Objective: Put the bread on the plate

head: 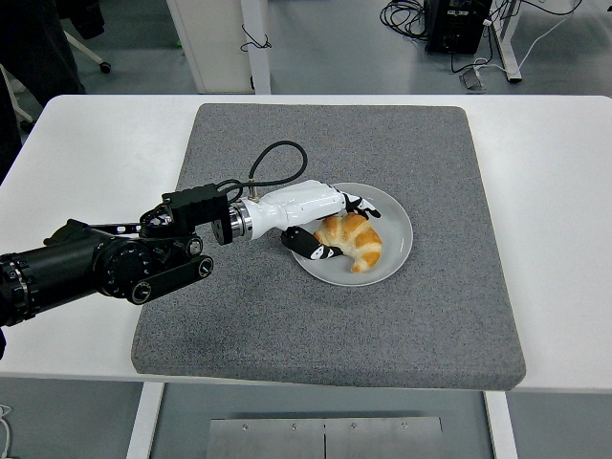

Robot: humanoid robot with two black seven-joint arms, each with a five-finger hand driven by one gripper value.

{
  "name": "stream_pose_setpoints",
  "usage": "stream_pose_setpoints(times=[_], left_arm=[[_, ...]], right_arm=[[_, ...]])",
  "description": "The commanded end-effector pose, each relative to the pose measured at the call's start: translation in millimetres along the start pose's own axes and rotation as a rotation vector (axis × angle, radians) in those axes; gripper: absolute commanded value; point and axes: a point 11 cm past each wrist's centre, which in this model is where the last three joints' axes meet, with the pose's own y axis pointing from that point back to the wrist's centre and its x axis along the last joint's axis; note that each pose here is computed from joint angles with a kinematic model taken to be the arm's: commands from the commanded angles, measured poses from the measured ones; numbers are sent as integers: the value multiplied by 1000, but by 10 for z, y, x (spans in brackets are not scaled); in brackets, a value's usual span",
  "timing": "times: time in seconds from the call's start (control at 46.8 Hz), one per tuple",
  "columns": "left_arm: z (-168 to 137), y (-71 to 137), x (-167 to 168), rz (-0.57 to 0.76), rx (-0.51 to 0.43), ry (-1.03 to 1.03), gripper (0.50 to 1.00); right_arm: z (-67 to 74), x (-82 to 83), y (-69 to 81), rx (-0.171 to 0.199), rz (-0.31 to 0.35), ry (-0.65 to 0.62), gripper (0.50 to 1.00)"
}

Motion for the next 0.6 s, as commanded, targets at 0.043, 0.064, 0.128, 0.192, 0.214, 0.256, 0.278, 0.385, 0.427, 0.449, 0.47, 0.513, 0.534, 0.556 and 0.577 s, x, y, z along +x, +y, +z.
stream_pose_setpoints(times=[0.043,0.064,0.128,0.192,0.214,0.256,0.278,0.385,0.427,0.449,0.47,0.513,0.534,0.556,0.577], left_arm=[[10,-4,3,-4,-4,15,898],[14,-5,1,-5,-5,17,907],[30,-10,1,-9,-10,21,921],[46,-17,6,-10,-14,24,925],[46,-17,6,-10,-14,24,928],[45,-15,16,-7,-14,23,931],[40,-11,21,-7,-13,24,933],[26,-1,52,1,-9,25,937],[22,1,69,4,-8,26,940],[23,4,70,4,-10,26,942],[22,2,83,8,-8,28,942],[26,-2,93,10,-8,39,943],[27,-3,98,8,-8,50,945],[19,1,101,7,-4,62,945],[14,3,111,7,-3,75,946]], right_arm=[[0,2,0,0,0,0,1000],[0,-3,0,0,-1,0,1000],[0,2,0,0,0,0,1000],[0,-3,0,0,-1,0,1000],[0,-3,0,0,-1,0,1000],[0,-3,0,0,-1,0,1000],[0,2,0,0,0,0,1000],[0,2,0,0,0,0,1000],[0,-3,0,0,-1,0,1000],[0,-3,0,0,-1,0,1000],[0,-3,0,0,-1,0,1000],[0,-3,0,0,-1,0,1000],[0,2,0,0,0,0,1000],[0,2,0,0,0,0,1000],[0,-3,0,0,-1,0,1000]])
